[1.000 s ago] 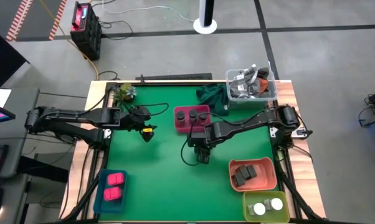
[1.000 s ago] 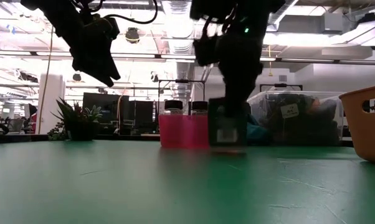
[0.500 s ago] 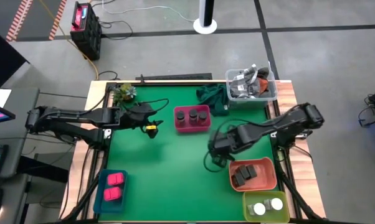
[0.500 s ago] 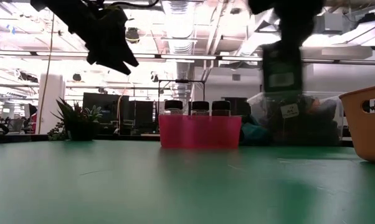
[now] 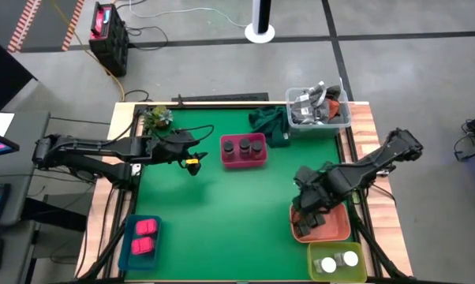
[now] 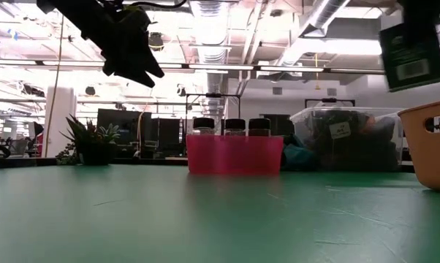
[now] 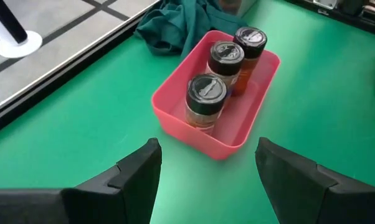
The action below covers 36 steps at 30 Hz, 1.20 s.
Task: Sort spices by type
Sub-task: Put the black seasoning can into the orange bin
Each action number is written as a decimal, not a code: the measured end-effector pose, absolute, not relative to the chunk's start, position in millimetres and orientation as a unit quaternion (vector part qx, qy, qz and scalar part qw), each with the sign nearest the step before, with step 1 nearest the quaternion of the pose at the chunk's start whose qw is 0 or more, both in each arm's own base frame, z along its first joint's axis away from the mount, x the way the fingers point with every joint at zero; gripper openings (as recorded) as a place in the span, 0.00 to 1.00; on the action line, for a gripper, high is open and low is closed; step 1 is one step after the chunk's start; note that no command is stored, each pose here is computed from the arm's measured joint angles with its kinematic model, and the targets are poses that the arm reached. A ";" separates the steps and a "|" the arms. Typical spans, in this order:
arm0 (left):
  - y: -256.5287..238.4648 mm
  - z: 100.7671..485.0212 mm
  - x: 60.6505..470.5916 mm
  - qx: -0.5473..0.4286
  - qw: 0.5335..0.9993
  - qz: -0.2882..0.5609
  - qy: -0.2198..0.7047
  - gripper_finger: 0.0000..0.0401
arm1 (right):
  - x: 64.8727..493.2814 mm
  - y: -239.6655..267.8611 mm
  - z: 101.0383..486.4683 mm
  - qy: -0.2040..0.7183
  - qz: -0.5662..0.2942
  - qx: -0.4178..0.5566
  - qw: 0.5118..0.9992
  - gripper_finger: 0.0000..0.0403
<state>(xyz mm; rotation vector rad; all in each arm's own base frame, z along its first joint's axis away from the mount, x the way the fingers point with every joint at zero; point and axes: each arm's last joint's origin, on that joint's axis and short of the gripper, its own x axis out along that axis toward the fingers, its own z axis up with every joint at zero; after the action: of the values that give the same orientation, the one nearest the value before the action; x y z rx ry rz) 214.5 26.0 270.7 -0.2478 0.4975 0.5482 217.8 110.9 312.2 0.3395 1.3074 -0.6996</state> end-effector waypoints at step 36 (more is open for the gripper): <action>24.3 274.2 217.7 -0.137 0.936 0.234 0.226 0.62 | 134.0 159.3 239.3 0.553 -0.425 0.415 0.584 0.41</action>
<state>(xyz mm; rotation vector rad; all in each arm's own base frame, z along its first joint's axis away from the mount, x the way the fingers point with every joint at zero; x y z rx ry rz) 217.7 24.3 274.2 -0.2800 0.4622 0.4785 134.0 159.3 239.3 0.9687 1.2913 -0.9929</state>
